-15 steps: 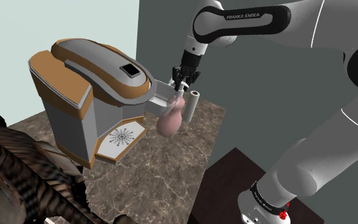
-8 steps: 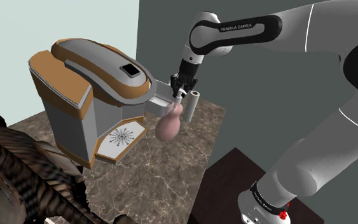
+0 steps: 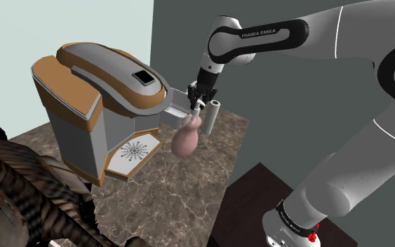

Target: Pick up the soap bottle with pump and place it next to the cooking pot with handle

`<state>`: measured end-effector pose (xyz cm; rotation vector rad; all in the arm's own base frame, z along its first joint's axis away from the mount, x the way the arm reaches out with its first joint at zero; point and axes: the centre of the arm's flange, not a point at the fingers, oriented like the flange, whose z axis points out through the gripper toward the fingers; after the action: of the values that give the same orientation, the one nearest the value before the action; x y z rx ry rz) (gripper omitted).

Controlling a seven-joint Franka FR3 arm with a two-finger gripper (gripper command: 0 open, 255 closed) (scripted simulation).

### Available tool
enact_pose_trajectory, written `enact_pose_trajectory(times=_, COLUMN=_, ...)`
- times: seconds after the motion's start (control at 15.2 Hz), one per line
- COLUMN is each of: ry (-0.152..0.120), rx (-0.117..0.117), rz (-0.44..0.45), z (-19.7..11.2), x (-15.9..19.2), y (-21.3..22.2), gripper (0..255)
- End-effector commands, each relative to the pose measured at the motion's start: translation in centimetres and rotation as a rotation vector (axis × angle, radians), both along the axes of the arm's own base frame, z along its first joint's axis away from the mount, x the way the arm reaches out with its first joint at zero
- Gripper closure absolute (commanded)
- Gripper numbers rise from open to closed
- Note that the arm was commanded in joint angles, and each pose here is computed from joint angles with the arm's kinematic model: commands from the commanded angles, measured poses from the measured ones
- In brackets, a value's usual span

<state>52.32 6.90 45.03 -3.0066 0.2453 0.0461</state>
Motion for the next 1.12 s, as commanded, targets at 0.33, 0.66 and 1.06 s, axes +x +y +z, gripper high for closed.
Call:
enact_pose_trajectory(times=0.33, ry=-0.001, rx=0.000, rz=0.000, z=0.1, x=0.0, y=0.0, gripper=0)
enact_pose_trajectory(times=0.66, ry=-0.001, rx=0.000, rz=0.000, z=5.0, x=0.1, y=-0.6, gripper=0)
enact_pose_trajectory(times=1.06, ry=-0.001, rx=0.000, rz=0.000, z=5.0, x=0.1, y=-0.6, gripper=0)
